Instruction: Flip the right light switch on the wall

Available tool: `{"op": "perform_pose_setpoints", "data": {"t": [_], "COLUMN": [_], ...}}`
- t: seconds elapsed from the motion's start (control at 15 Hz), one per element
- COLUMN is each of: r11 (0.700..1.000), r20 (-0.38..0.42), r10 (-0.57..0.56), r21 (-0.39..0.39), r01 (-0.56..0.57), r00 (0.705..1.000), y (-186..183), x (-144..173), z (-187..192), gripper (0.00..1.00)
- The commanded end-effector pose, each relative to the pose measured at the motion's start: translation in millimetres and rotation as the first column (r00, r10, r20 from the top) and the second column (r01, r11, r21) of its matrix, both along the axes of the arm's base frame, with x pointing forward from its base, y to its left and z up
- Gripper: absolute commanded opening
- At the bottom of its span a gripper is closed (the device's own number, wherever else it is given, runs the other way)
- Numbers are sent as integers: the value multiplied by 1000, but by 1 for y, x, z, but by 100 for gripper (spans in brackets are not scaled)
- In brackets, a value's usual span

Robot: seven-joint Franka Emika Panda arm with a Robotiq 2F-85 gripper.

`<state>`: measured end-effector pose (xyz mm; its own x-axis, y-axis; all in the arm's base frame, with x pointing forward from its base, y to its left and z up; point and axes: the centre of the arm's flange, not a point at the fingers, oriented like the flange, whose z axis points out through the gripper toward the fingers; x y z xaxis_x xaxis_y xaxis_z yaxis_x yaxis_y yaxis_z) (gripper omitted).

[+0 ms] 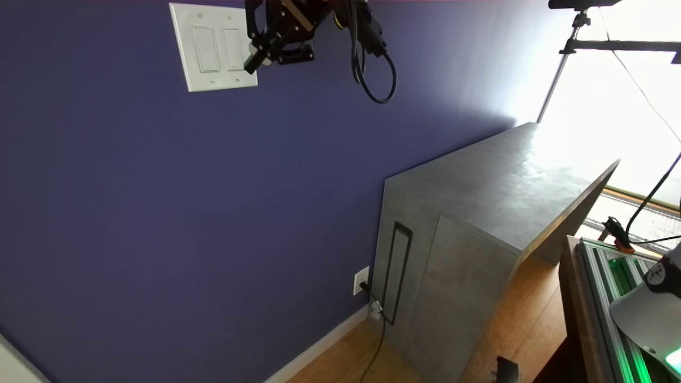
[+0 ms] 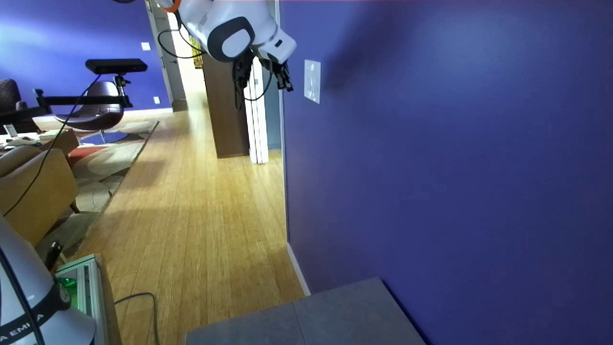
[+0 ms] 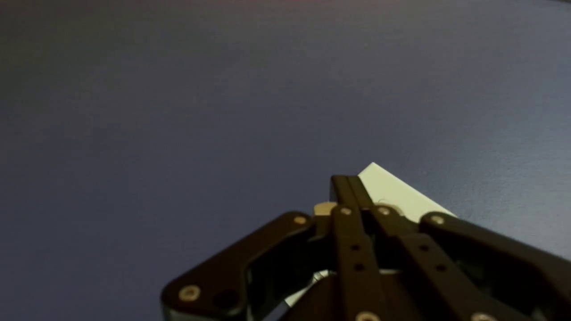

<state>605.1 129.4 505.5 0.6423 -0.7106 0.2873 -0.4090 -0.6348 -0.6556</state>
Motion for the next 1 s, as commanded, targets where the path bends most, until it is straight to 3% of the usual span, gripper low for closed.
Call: {"op": "perform_pose_setpoints", "data": {"t": [0.0, 0.93], "r11": [998, 996], "r20": [43, 81], "r10": [-62, -83], "r21": [-1, 16], "r01": [62, 82], "r00": [997, 993], "y": [0, -7], "x": [19, 48], "z": [5, -1], "gripper": [0, 0]}}
